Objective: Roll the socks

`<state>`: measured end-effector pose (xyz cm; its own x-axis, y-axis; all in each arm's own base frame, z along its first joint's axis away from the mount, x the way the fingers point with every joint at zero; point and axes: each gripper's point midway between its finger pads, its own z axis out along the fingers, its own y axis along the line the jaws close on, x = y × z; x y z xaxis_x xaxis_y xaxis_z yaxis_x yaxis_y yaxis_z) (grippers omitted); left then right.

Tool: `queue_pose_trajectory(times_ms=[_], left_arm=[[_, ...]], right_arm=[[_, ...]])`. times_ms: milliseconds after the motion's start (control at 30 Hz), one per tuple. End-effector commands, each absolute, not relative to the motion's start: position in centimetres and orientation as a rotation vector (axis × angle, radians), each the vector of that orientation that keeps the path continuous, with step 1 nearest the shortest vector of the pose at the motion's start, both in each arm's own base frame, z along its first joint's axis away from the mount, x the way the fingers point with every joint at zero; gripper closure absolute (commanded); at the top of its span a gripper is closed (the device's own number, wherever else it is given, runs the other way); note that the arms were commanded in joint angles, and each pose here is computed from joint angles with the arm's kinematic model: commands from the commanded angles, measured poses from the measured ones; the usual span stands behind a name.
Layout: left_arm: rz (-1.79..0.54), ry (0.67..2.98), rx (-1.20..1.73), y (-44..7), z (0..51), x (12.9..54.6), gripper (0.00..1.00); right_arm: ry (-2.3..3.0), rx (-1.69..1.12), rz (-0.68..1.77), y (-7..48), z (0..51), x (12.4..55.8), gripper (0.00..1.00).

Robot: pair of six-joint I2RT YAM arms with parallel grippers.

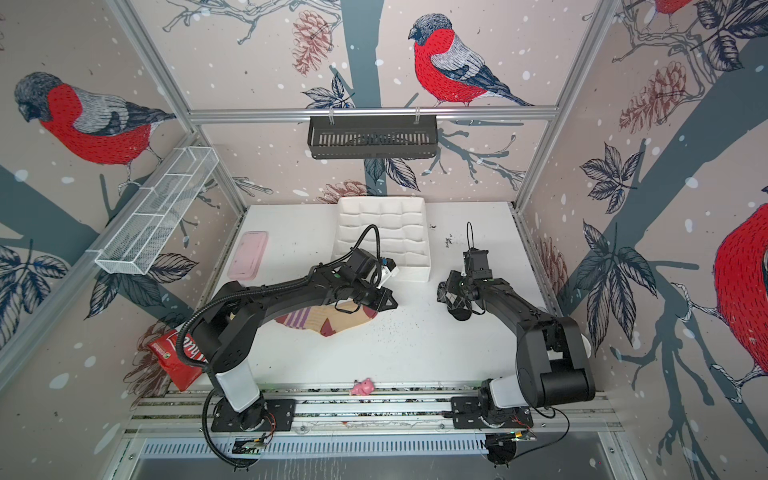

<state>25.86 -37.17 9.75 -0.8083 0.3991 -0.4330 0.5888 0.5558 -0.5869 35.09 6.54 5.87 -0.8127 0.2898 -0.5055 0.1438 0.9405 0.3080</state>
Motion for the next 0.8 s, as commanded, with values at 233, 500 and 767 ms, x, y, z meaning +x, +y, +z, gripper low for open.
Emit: queue_pose_trajectory(times_ms=[233, 500, 767], left_arm=[[-1.13, 2.479, 0.856, -37.1, 10.9, 25.9, 0.97], [-1.172, 2.479, 0.876, -37.4, 10.8, 25.4, 0.96], [-1.2, 2.517, 0.935, -37.8, 9.5, 23.4, 0.96]], right_arm=[[2.651, 0.284, 0.361, 8.1, 1.7, 31.8, 0.54], [2.658, 0.321, 0.614, 11.3, 1.7, 26.6, 0.56], [2.566, 0.36, 0.83, 14.2, 4.7, 24.4, 0.56]])
